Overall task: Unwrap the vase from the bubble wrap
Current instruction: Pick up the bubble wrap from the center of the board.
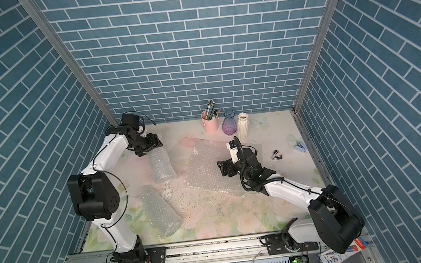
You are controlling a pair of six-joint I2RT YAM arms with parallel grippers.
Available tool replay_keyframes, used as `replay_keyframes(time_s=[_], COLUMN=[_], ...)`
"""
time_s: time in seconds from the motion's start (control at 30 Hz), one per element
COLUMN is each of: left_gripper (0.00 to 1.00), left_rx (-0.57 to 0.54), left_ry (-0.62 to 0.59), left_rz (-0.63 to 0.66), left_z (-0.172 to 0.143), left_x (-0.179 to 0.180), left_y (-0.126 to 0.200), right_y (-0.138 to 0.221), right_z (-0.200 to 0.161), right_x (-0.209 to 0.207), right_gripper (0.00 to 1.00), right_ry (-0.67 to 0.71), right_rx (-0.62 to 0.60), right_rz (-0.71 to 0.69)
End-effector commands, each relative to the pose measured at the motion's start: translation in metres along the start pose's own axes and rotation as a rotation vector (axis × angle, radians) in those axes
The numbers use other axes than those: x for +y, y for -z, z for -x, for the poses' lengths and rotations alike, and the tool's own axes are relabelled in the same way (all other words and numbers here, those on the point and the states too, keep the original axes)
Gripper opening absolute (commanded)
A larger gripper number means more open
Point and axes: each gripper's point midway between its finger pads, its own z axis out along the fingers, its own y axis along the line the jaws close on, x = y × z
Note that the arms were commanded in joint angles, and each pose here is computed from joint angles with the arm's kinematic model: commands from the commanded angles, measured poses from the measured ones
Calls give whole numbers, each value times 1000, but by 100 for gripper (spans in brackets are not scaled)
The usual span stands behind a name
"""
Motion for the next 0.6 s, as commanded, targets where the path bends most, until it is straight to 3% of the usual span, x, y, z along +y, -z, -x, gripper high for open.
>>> replay_keyframes(time_s=[0.0, 0.33, 0.57], left_gripper=[67, 68, 68], left_rx=[1, 63, 115], left_ry=[-50, -200, -272], left_rz=[-101, -255, -359], left_z=[-13, -64, -98], left_x=[-26, -102, -156], left_y=[24, 28, 17], right_y=[12, 38, 57], right_z=[18, 6, -12], right_x=[-1, -37, -60], right_gripper=[85, 85, 85], right_ry=[-44, -139, -236], right_rx=[-43, -20, -18], right_rz=[-31, -209, -258])
